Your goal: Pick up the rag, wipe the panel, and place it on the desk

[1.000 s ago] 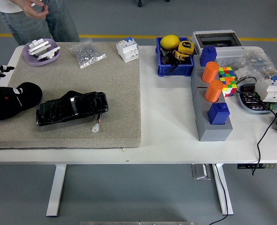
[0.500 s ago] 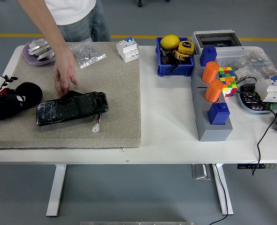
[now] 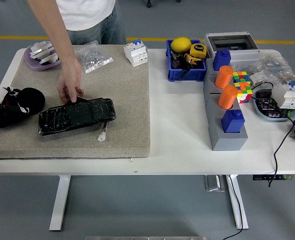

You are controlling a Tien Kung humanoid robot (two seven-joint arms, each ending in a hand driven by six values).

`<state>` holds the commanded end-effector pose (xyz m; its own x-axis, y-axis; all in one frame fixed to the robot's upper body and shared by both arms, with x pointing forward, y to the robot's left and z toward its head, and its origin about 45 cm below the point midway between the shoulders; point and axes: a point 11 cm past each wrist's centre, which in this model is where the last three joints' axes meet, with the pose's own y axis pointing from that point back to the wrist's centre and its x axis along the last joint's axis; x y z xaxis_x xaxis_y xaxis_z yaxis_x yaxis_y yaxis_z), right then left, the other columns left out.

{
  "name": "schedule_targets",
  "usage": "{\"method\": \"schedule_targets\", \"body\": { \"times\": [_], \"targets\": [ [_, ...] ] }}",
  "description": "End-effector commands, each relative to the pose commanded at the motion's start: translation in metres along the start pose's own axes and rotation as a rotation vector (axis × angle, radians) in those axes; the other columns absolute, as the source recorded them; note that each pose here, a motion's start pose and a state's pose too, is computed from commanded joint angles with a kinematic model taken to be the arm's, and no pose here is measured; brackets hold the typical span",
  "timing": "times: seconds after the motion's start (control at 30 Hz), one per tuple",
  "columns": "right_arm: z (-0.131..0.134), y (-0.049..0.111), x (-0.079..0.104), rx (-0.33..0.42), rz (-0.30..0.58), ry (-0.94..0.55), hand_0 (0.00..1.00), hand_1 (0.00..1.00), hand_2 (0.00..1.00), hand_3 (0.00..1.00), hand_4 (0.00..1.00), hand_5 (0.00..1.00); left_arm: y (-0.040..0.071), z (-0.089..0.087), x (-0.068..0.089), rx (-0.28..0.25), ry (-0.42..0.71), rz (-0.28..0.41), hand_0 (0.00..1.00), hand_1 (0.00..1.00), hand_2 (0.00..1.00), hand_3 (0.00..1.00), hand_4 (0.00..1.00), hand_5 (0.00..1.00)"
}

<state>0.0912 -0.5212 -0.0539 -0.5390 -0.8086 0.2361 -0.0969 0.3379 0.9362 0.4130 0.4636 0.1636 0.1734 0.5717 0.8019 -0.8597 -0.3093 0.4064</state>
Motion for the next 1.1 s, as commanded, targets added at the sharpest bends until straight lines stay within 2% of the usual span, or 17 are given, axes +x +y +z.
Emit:
{"method": "schedule_targets", "body": {
  "times": [0.03,0.07,0.23,0.27,0.43,0.47,0.63,0.67,0.83,0.87,1.03,1.07,1.1],
  "targets": [
    [0.000,0.000,0.000,0.002,0.000,0.001,0.759,0.284,0.654,0.615,0.998,0.554,0.000,-0.001,0.000,0.004,0.004,0.010,0.678,0.831,0.885,0.827,0.852,0.251],
    [-0.001,0.000,0.000,0.003,-0.001,0.000,0.760,0.284,0.654,0.615,0.998,0.554,0.000,-0.002,0.000,0.007,0.004,0.015,0.412,0.667,0.836,0.697,0.783,0.176],
    [-0.003,0.001,0.000,0.009,0.001,-0.003,0.760,0.284,0.654,0.615,0.998,0.554,0.000,-0.006,-0.002,0.023,-0.009,0.030,0.412,0.667,0.836,0.697,0.783,0.176],
    [-0.004,0.001,0.000,0.009,0.002,-0.005,0.759,0.285,0.654,0.615,0.998,0.554,0.000,-0.007,-0.003,0.025,-0.011,0.031,0.349,0.535,0.818,0.660,0.710,0.078],
    [-0.005,0.001,0.003,0.012,0.007,-0.015,0.759,0.285,0.654,0.615,0.998,0.554,0.000,-0.009,-0.007,0.035,-0.032,0.035,0.349,0.535,0.818,0.660,0.710,0.078],
    [-0.005,0.001,0.003,0.012,0.008,-0.017,0.759,0.285,0.654,0.615,0.998,0.554,0.000,-0.009,-0.007,0.035,-0.035,0.038,0.317,0.438,0.811,0.635,0.664,0.027],
    [-0.005,0.001,0.004,0.013,0.011,-0.019,0.759,0.285,0.654,0.615,0.998,0.554,0.000,-0.009,-0.007,0.034,-0.055,0.059,0.317,0.438,0.811,0.635,0.664,0.027],
    [-0.005,0.001,0.004,0.013,0.011,-0.020,0.759,0.284,0.654,0.615,0.998,0.554,0.000,-0.011,-0.007,0.039,-0.057,0.065,0.259,0.389,0.780,0.614,0.606,0.002],
    [-0.005,0.001,0.005,0.012,0.014,-0.020,0.759,0.284,0.654,0.615,0.998,0.554,0.001,-0.014,-0.007,0.043,-0.067,0.092,0.259,0.389,0.780,0.614,0.606,0.002],
    [-0.005,0.001,0.005,0.012,0.015,-0.020,0.760,0.285,0.654,0.615,0.998,0.554,0.001,-0.015,-0.007,0.045,-0.068,0.095,0.223,0.328,0.679,0.592,0.490,0.002],
    [-0.006,0.001,0.006,0.012,0.017,-0.019,0.760,0.285,0.654,0.615,0.998,0.554,0.001,-0.017,-0.007,0.042,-0.074,0.116,0.223,0.328,0.679,0.592,0.490,0.002],
    [-0.006,0.001,0.006,0.012,0.017,-0.018,0.760,0.285,0.654,0.615,0.998,0.554,0.002,-0.017,-0.007,0.041,-0.075,0.122,0.211,0.264,0.625,0.571,0.371,0.002],
    [-0.006,0.001,0.006,0.012,0.017,-0.017,0.760,0.285,0.654,0.615,0.998,0.554,0.002,-0.017,-0.007,0.039,-0.075,0.128,0.211,0.264,0.625,0.571,0.371,0.002]
  ]
}}
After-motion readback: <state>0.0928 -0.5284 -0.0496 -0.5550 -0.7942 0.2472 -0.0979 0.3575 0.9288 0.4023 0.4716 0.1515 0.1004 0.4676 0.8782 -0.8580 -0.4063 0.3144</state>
